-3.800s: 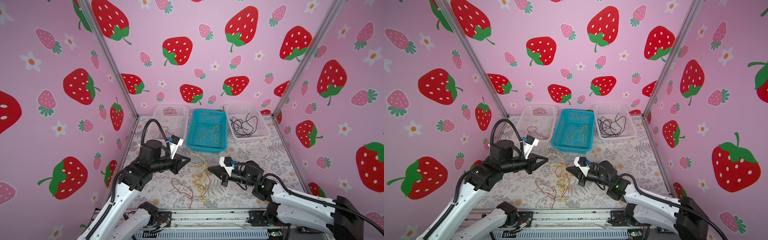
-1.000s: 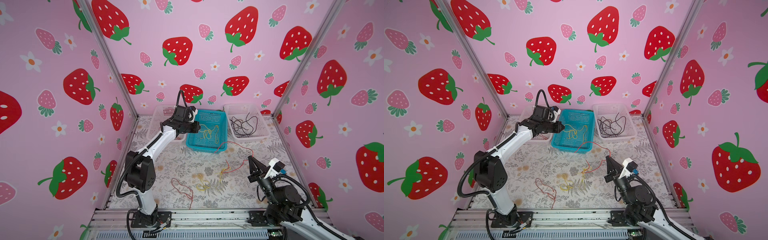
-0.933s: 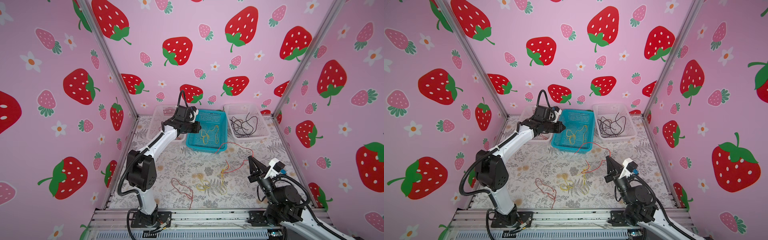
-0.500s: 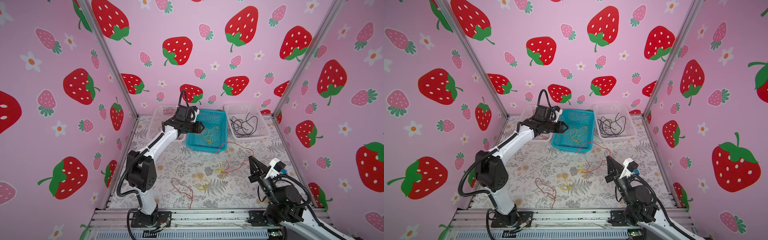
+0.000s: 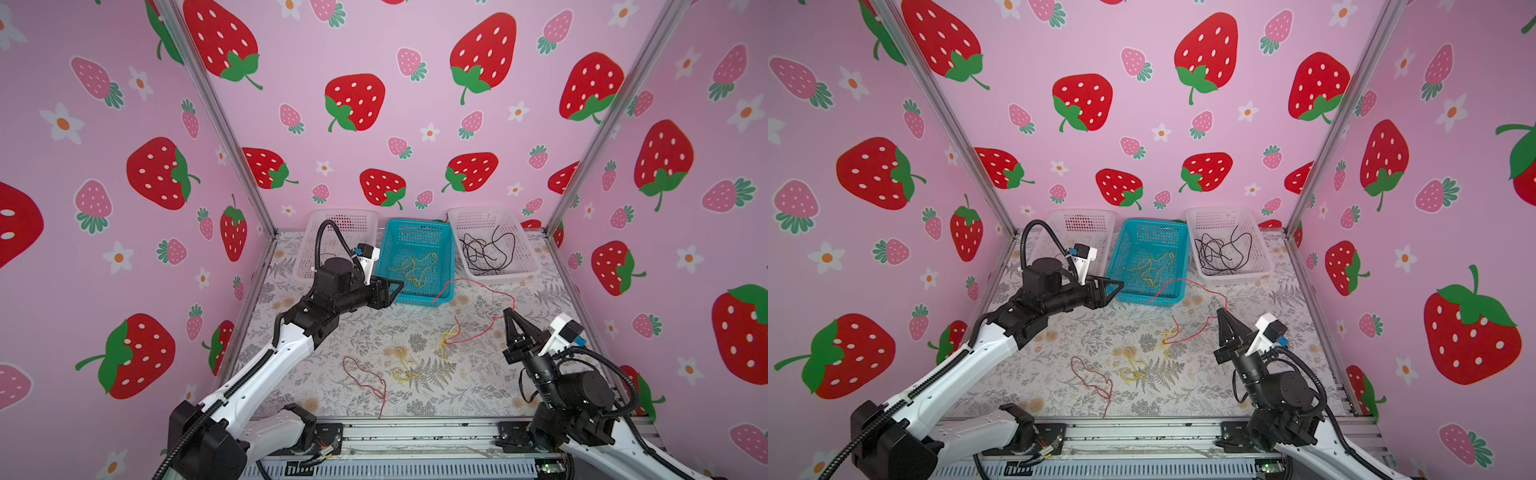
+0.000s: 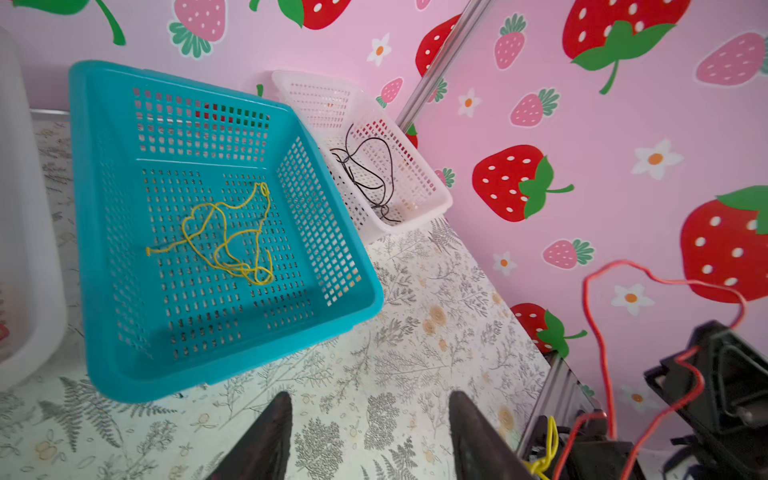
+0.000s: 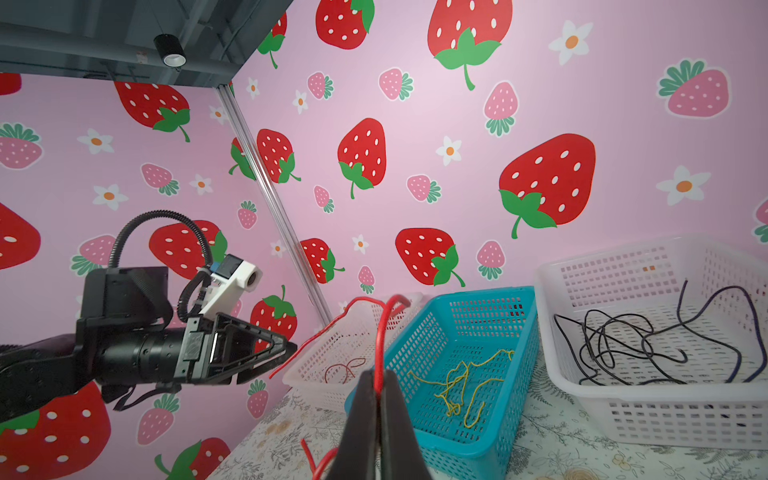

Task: Untangle the cables
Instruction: 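Move the left gripper back to the tangle and grasp another yellow wire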

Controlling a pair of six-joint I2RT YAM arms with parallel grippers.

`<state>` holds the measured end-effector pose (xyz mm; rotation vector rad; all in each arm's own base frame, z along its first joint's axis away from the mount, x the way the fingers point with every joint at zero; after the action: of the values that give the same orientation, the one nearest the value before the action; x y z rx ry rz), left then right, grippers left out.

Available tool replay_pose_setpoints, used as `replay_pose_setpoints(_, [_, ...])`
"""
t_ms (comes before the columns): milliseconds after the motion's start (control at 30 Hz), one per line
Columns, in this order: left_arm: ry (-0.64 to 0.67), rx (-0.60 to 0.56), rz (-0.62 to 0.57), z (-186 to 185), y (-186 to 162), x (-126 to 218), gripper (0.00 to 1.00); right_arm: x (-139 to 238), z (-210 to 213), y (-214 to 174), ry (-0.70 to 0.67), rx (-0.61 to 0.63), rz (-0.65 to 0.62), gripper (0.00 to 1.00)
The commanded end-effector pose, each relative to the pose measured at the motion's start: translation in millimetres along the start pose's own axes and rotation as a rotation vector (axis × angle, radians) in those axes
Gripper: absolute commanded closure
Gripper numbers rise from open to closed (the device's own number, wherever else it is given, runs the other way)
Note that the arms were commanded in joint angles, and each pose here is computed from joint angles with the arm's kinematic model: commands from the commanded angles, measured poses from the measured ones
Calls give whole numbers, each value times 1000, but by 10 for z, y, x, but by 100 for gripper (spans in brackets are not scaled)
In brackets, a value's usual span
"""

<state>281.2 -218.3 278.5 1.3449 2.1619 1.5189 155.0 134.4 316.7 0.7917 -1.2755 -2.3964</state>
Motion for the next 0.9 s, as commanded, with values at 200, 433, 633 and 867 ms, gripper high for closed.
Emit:
replay_pose_setpoints(200, [-218,47,-108,-413,-486,125,33,-52,187,303,62,-72,-64,100])
replay_pose_setpoints(433, [-351,17,-102,-641,-828,101,31,-100,313,422,104,-79,-73,100])
replay_pose_setpoints(633, [-466,-58,-136,-857,-942,154,28,-103,439,587,158,-86,-104,100])
replay_pose_setpoints(867, [-571,-150,-146,-1067,-1029,244,21,-155,626,687,237,-98,-101,100])
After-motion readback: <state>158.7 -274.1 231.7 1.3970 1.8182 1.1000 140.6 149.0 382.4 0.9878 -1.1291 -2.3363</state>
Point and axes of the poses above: each gripper's point midway between its finger pads, its own x axis back along the fingers, its own z axis along the line the jaws close on, y = z × x, the point moved 2 cm from there along x, back along the fingers, and after that the axes turned 3 degrees about -x, right-handed, at the moved point
